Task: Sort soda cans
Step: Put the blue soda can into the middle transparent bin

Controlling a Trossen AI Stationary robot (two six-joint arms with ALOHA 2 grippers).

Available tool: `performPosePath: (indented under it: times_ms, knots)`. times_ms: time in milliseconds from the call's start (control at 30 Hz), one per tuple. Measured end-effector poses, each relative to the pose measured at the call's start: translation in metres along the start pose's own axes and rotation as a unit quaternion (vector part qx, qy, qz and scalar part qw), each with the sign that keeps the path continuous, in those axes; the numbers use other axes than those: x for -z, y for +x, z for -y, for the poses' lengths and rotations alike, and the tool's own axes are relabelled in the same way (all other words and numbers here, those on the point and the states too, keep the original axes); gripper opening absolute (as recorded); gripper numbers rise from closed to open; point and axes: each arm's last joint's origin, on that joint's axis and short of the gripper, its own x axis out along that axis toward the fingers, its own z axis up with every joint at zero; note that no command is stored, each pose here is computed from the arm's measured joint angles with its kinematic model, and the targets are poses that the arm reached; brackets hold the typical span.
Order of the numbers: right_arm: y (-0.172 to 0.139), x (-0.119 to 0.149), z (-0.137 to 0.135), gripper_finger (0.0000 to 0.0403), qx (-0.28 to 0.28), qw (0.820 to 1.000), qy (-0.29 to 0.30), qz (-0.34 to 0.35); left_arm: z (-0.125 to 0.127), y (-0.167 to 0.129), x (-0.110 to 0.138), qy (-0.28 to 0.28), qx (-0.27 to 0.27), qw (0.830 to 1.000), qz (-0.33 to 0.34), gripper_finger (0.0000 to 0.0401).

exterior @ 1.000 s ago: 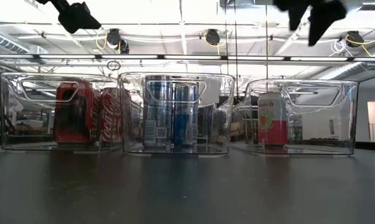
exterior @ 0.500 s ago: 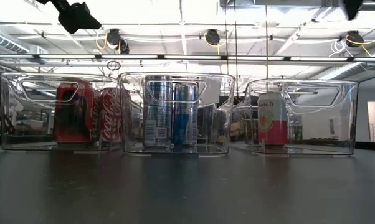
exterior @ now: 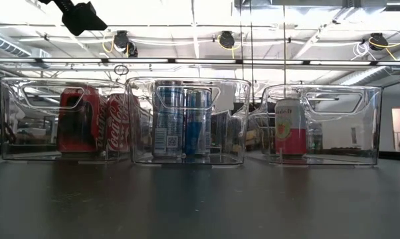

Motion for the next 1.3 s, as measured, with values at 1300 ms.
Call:
performPosePath:
  times_ms: [1300]
  knots:
    - [0.014,0.024,0.004,0.0338,0.004,0.977,-0.215,0.0,0.0,0.0,0.0,-0.006,0.001,1.0,0.001,0.0388]
